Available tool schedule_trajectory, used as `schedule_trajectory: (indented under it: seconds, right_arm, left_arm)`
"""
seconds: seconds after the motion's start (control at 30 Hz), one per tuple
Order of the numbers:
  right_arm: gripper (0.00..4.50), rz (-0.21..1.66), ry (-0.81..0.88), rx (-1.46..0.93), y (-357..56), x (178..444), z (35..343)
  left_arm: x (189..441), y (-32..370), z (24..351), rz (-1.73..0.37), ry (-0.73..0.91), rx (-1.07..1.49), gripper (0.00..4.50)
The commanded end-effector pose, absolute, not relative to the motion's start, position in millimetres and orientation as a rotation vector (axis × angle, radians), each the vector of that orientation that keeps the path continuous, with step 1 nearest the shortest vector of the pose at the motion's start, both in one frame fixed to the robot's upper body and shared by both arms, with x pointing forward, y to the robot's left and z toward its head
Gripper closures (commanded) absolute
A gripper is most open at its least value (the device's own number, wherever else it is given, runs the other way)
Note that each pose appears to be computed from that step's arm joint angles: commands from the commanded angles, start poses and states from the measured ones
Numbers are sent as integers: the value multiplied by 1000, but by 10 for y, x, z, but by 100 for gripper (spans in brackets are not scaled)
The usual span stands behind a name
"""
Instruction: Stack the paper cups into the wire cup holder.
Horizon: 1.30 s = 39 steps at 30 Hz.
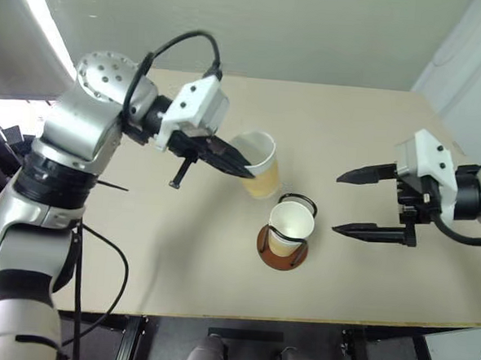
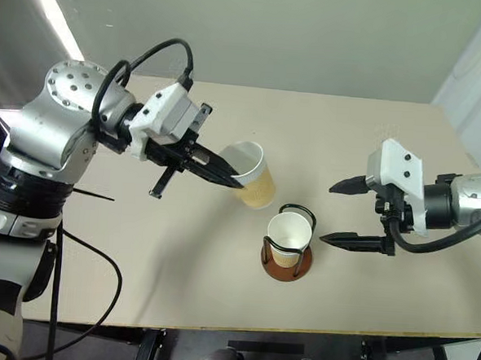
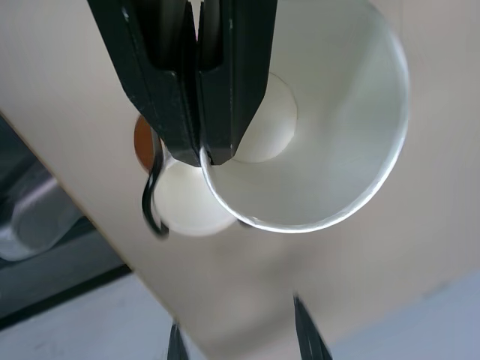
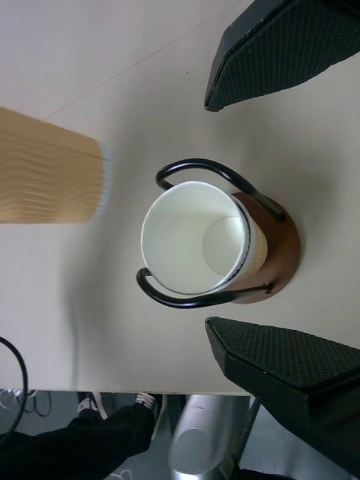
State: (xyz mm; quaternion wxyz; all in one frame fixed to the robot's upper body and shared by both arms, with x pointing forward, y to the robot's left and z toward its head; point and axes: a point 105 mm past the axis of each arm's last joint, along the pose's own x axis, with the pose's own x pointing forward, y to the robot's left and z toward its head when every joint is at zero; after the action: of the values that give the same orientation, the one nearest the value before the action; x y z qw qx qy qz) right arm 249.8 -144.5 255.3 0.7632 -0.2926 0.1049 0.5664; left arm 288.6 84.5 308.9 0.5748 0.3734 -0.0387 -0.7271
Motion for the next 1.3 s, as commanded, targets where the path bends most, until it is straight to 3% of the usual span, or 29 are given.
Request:
schedule_trajectory:
  seconds: [0.03, 0.4, 0.73, 1.3]
  right_arm:
    - [0, 1205, 178, -675, -1482, 2459, 2689]
    - [0, 1171, 209, -691, -1580, 2400, 2705]
    - [0, 1116, 122, -731, -1561, 2265, 3011]
    - [0, 1065, 78, -742, -1536, 2260, 3139]
  left_arm:
    - [2776, 736, 3261, -1781, -149, 890, 449]
    - [2664, 441, 3160, -1941, -137, 908, 449]
    - [2608, 341, 2995, -2024, -99, 947, 449]
    - [2769, 312, 2756, -2003, -100, 1122, 449]
